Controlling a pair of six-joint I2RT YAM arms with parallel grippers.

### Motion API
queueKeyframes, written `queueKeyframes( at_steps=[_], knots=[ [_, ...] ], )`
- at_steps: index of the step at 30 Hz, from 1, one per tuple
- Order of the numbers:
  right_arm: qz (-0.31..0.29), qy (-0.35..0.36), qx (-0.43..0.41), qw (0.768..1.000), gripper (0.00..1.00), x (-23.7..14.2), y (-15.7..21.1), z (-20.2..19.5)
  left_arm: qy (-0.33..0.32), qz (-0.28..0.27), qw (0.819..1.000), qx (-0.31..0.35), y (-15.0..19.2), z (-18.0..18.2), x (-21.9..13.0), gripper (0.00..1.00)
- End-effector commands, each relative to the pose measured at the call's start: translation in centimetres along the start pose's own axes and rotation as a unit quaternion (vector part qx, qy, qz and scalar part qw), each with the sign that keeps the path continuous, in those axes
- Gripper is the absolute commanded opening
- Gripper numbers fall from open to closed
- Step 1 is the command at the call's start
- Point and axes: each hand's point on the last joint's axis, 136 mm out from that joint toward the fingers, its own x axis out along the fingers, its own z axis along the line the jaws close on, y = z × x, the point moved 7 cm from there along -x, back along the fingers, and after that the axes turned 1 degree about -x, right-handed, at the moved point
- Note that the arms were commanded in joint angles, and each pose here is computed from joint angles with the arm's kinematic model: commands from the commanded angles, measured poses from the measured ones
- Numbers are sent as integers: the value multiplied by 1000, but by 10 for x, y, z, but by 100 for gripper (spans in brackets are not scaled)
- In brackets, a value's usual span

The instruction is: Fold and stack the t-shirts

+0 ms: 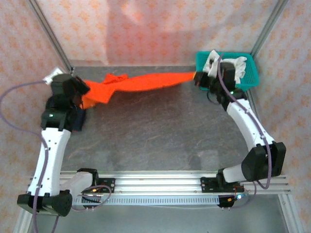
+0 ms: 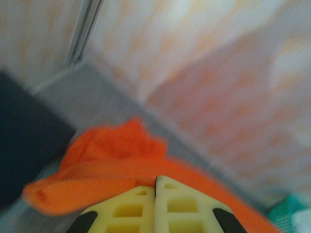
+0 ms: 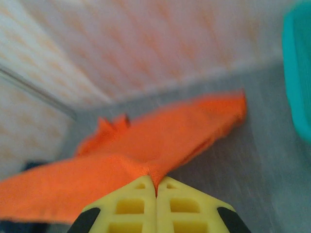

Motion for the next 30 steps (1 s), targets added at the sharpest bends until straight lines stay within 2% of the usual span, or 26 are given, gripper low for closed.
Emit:
queueKeyframes(
  at_steps=[1,5,12,20,24,30],
  knots=[
    [43,-5,37,998,0,-5,42,-14,-36,94,994,-33,53,36,5,0],
    [115,31,103,988,0,3,100,-45,-101,159,980,-63,108,82,15,0],
    [197,138,166,956,0,-8,158,-80,-167,197,964,-64,143,117,15,0],
    [242,241,166,925,0,-28,179,-99,-189,227,953,-72,161,133,3,0],
    [254,300,162,905,0,-36,189,-114,-202,257,941,-87,178,144,2,0],
    [259,312,173,897,0,-27,191,-121,-221,296,923,-111,201,157,0,0]
  ],
)
